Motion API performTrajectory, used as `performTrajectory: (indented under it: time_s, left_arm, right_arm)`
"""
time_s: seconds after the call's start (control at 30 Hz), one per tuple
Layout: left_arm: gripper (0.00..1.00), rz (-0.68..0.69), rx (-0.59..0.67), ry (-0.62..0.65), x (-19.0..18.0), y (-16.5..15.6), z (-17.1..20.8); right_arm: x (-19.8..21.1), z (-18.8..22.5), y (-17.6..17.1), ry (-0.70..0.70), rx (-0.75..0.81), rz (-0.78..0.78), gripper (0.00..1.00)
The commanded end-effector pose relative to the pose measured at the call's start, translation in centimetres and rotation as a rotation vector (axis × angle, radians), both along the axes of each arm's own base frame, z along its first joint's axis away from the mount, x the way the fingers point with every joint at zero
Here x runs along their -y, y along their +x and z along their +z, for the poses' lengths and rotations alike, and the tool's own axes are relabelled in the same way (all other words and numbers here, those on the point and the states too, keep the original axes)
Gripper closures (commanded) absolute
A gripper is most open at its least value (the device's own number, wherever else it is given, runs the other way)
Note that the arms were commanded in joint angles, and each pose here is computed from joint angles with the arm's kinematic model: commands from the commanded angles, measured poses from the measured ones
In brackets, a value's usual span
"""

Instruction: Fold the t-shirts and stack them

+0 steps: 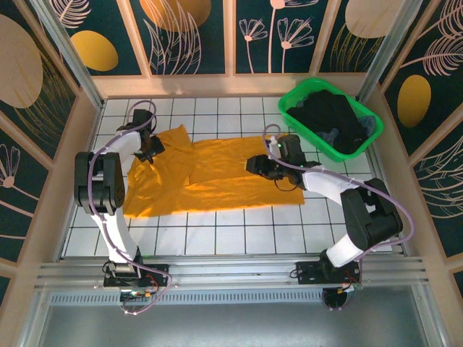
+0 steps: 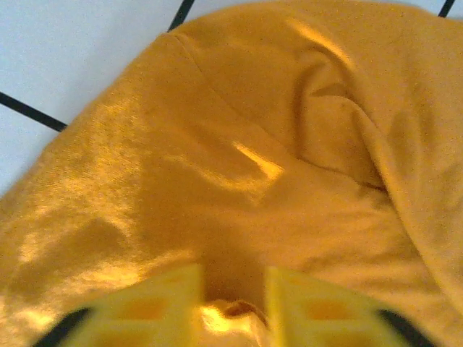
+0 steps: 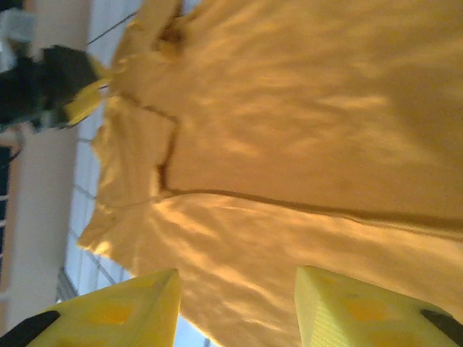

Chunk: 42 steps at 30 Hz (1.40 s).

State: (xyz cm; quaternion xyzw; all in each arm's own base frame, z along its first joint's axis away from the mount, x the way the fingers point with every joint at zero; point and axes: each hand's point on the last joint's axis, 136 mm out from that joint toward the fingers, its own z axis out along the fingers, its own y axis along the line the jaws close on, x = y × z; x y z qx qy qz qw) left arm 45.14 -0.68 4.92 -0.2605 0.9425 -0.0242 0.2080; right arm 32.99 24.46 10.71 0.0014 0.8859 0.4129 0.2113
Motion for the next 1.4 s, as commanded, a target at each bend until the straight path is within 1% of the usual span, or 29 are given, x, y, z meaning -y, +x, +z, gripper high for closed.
performTrajectory:
  time_s: [0.0,0.03,0.07,0.17,0.2,0.27,0.37,0.43,0.53,0.67,0.77,0.83,0.9,0.97,1.03,1.1,1.17,1.23,1.3,1.37]
  left_arm:
    - [0.45,0.041,0.044,0.059,-0.5,-1.3,3.6]
    - [0.50,0.063,0.042,0.041,-0.4,-2.2,3.6]
    - [0.57,0.084,0.041,0.003,-0.1,-3.3,3.5]
    - [0.75,0.139,0.017,-0.129,1.6,-6.4,2.3]
    - [0.80,0.159,0.007,-0.162,2.0,-7.3,1.6]
    - [0.87,0.193,-0.005,-0.223,2.7,-8.6,0.3]
    - [0.88,0.223,-0.059,-0.270,3.3,-10.0,-2.1]
    - [0.89,0.244,-0.086,-0.253,3.0,-10.6,-3.2]
    - [0.91,0.289,-0.127,-0.196,1.7,-11.9,-4.6]
    - [0.91,0.356,-0.185,-0.123,-0.9,-14.8,-6.0]
    - [0.91,0.381,-0.209,-0.056,-3.1,-16.3,-6.0]
    - [0.91,0.389,-0.206,-0.029,-4.3,-16.5,-5.5]
    - [0.91,0.397,-0.202,-0.011,-5.1,-16.4,-4.9]
    - [0.91,0.410,-0.195,0.010,-5.8,-16.0,-4.0]
    - [0.91,0.426,-0.178,0.041,-6.4,-15.5,-2.6]
    - [0.85,0.440,-0.112,0.046,-6.8,-14.2,-0.3]
    - [0.78,0.426,-0.009,0.007,-6.5,-11.6,2.7]
    - [0.74,0.369,0.068,-0.046,-5.5,-8.3,4.9]
    - [0.72,0.277,0.106,-0.071,-3.5,-4.9,6.2]
    - [0.71,0.193,0.094,-0.051,-1.4,-1.6,6.2]
  right_arm:
    - [4.0,-0.7,1.2,-0.047,-0.007,-0.168,0.58]
    - [4.9,-1.3,1.2,-0.073,-0.023,-0.194,0.60]
    - [5.8,-2.0,1.2,-0.100,-0.042,-0.216,0.63]
    - [7.6,-3.8,0.7,-0.175,-0.094,-0.261,0.68]
    - [8.1,-4.6,0.4,-0.201,-0.119,-0.277,0.69]
    - [9.0,-5.8,-0.2,-0.232,-0.164,-0.304,0.71]
    - [9.9,-8.0,-1.6,-0.280,-0.242,-0.317,0.73]
    - [10.2,-9.2,-2.5,-0.307,-0.283,-0.305,0.73]
    - [10.5,-10.3,-4.0,-0.342,-0.321,-0.273,0.74]
    - [10.2,-11.7,-6.9,-0.393,-0.374,-0.186,0.72]
    - [9.1,-11.8,-9.4,-0.407,-0.394,-0.102,0.71]
    - [8.0,-11.5,-10.9,-0.417,-0.389,-0.041,0.70]
    - [6.8,-10.8,-12.1,-0.406,-0.369,0.012,0.69]
    - [6.0,-9.8,-12.4,-0.370,-0.341,0.033,0.68]
    - [5.7,-8.4,-11.7,-0.343,-0.288,0.024,0.65]
    - [5.7,-6.6,-10.3,-0.336,-0.209,-0.002,0.62]
    - [6.0,-4.9,-8.1,-0.324,-0.144,-0.044,0.60]
    - [6.6,-3.8,-5.9,-0.306,-0.112,-0.096,0.60]
    - [7.2,-3.3,-3.7,-0.294,-0.096,-0.147,0.60]
    - [7.7,-2.7,-1.3,-0.285,-0.078,-0.200,0.60]
